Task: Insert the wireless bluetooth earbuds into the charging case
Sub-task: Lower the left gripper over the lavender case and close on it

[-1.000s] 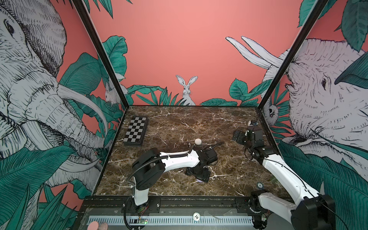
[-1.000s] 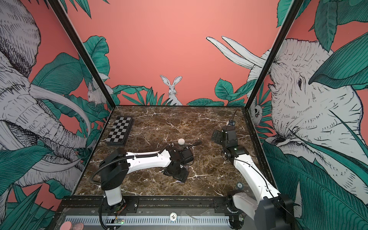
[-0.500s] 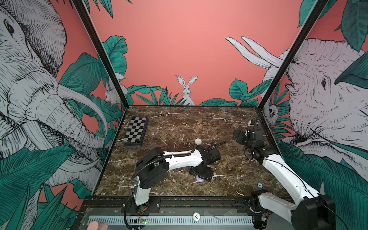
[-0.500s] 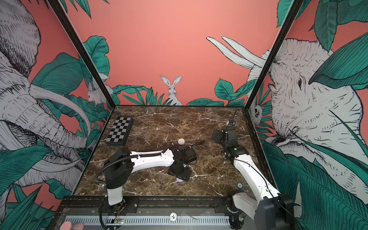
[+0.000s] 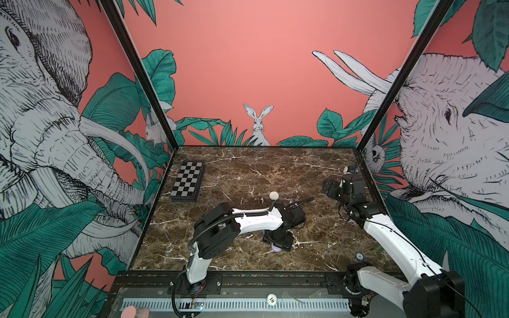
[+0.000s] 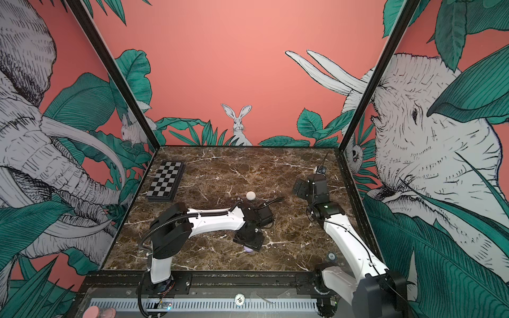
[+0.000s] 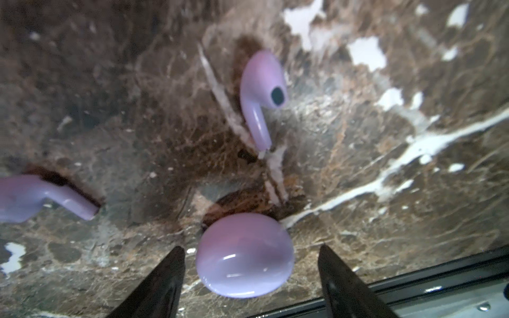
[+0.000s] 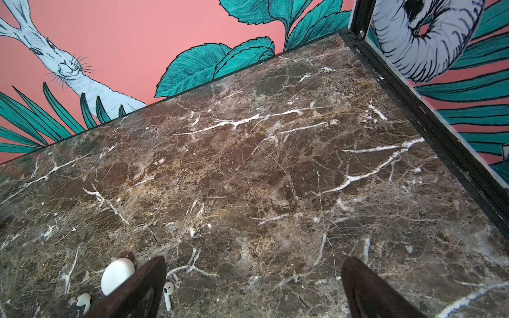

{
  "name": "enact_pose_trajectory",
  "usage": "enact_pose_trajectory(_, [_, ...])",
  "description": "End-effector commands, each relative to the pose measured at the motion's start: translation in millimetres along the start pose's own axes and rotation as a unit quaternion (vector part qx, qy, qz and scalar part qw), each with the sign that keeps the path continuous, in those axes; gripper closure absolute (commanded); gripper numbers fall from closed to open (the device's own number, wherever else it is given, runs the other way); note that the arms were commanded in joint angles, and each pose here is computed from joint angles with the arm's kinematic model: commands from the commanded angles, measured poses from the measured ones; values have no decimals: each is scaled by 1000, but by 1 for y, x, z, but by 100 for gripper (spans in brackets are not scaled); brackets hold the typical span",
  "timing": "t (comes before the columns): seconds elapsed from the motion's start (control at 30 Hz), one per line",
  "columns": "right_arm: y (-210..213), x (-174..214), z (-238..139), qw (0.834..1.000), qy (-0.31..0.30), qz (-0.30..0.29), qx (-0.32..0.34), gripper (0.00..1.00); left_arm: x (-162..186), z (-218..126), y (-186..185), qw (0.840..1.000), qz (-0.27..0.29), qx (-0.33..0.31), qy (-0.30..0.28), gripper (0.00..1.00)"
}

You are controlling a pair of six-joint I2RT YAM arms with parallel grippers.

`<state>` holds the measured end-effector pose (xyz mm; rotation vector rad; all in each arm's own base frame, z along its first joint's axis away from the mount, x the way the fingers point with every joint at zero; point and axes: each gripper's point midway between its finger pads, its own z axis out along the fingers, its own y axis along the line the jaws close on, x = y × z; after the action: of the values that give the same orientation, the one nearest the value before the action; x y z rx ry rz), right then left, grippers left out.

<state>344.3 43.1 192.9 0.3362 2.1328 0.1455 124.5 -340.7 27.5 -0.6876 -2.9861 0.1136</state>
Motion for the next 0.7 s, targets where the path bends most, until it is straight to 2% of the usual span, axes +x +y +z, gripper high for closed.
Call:
enact_pose_trajectory(0.0, [3, -8, -4, 1000, -19, 5, -8, 2, -2, -3, 6, 1000, -3, -24, -4, 27])
enact_pose_trajectory(0.17, [3, -7, -5, 1000, -19, 5, -8, 2, -1, 0, 7, 1000, -6, -26, -2, 32])
enact_pose_trajectory(0.67, [4, -6, -2, 1000, -16, 6, -9, 2, 3, 4, 10, 999, -14, -31, 9, 39])
